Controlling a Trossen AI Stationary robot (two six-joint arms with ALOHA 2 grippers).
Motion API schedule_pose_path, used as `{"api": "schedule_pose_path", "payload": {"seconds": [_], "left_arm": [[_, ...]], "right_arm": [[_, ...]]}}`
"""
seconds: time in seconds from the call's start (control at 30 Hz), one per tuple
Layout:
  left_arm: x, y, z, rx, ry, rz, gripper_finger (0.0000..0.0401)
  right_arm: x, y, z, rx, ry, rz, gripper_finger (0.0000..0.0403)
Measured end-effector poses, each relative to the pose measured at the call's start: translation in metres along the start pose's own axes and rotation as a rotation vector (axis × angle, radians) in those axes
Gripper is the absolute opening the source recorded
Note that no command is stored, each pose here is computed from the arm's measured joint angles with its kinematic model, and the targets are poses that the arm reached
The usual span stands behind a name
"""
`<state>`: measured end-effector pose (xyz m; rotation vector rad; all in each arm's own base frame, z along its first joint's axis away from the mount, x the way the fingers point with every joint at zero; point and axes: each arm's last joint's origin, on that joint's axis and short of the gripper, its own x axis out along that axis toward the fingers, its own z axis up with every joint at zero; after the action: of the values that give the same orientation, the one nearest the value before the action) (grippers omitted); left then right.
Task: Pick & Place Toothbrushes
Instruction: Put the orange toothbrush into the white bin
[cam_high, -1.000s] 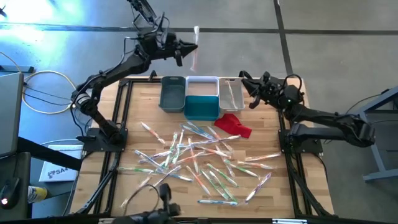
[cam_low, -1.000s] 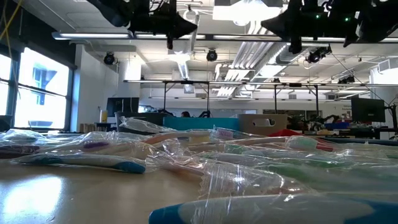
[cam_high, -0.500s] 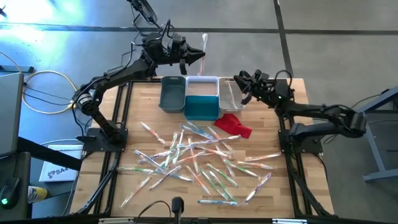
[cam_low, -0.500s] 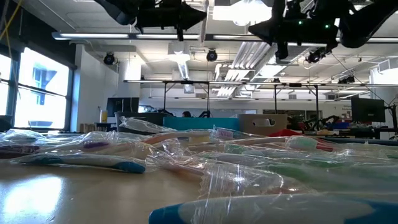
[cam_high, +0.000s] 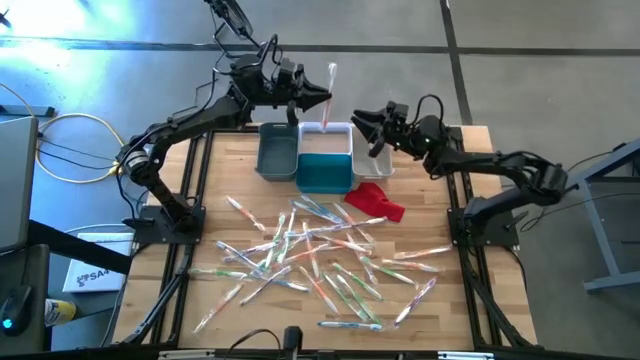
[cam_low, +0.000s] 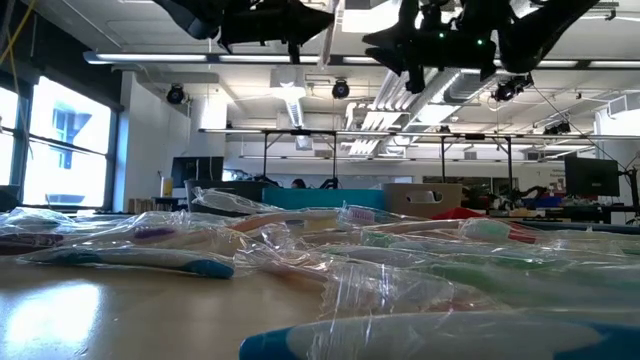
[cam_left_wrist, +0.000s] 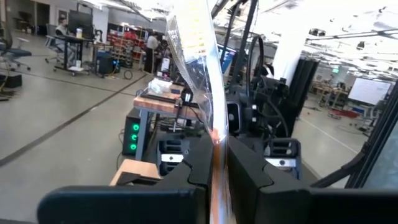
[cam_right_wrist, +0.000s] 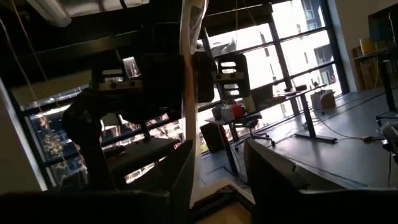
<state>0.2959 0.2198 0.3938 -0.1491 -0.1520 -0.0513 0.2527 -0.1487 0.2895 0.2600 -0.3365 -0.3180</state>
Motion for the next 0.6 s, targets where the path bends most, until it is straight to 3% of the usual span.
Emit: {"api": "schedule_pose_path", "payload": {"seconds": [0.33, 0.6], "left_arm": [[0.004, -0.005, -0.002, 0.01, 0.01, -0.016, 0.0026], [0.004, -0.004, -0.009, -0.031, 0.063, -0.002, 0.0026]], "right_arm": [[0.034, 0.004, -0.008, -0.023, 0.034, 0.092, 0.0198], [0.045, 0.012, -0.003, -0.088, 0.016, 0.147, 0.0206]]}}
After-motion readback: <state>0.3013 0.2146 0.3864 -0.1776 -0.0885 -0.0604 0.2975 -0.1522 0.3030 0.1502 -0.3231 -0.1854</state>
